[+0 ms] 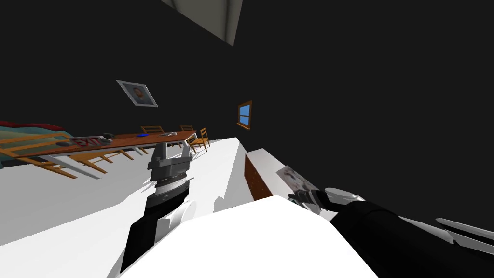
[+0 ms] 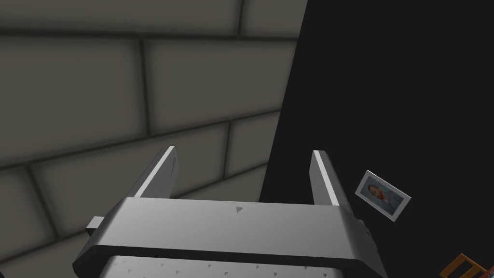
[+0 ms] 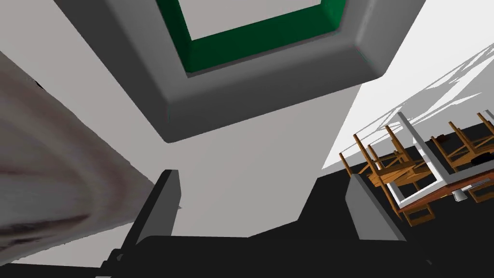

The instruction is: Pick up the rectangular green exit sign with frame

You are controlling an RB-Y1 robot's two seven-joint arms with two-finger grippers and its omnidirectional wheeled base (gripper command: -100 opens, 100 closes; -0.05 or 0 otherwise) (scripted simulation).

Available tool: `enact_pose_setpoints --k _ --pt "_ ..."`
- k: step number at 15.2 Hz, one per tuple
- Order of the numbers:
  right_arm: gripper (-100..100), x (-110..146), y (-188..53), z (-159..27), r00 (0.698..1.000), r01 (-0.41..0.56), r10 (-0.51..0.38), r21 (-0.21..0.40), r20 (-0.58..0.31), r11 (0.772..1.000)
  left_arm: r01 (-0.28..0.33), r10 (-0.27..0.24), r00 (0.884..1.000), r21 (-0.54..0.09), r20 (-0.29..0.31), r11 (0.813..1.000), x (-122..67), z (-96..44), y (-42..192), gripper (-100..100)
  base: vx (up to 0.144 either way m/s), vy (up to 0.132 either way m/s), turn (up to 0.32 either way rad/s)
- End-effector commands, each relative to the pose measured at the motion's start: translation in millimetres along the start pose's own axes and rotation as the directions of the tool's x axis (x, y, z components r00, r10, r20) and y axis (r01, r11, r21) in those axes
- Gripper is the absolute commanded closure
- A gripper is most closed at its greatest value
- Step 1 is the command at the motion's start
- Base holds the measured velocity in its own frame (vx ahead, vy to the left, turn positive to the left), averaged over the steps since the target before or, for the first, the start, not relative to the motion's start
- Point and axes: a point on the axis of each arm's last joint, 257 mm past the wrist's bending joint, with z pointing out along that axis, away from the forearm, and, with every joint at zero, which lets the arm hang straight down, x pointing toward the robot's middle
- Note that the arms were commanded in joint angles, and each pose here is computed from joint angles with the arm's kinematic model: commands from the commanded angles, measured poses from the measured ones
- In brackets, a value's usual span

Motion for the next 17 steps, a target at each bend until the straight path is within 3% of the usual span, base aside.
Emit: enact_pose_setpoints --k 1,4,6,9,13,16,17 --pt "-100 29.5 -16.6 -13.1 0.997 0.009 -0.006 0.033 -0.078 0.999 0.000 0.000 1.000 0.000 0.000 1.000 0.0 0.0 0.0 0 -0.018 -0.047 0.195" --pt "-100 51.3 -23.9 -22.1 0.991 0.012 -0.005 0.049 -0.132 0.999 0.000 0.000 1.000 0.000 0.000 1.000 0.0 0.0 0.0 0 -0.019 -0.042 0.184" --pt "-100 93.6 -32.7 -39.7 0.973 0.012 0.004 0.068 -0.231 0.998 0.000 0.000 1.000 0.000 0.000 1.000 0.0 0.0 0.0 0 -0.023 -0.041 0.240" --pt "-100 114.4 -34.2 -47.9 0.961 0.009 0.011 0.072 -0.276 0.997 0.000 0.000 1.000 0.000 0.000 1.000 0.0 0.0 0.0 0 -0.024 -0.044 0.140" --pt "-100 174.7 -31.2 -72.4 0.917 -0.010 0.039 0.075 -0.397 0.997 0.000 0.000 1.000 0.000 0.000 1.000 0.0 0.0 0.0 0 -0.024 -0.033 0.152" --pt "-100 171.6 -33.1 -69.3 0.919 -0.009 0.038 0.074 -0.392 0.997 0.000 0.000 1.000 0.000 0.000 1.000 0.0 0.0 0.0 0 -0.015 -0.019 0.025" --pt "-100 181.0 -31.2 -63.4 0.920 -0.016 0.046 0.079 -0.389 0.997 0.000 0.000 1.000 0.000 0.000 1.000 0.0 0.0 0.0 0 -0.002 -0.005 0.058"
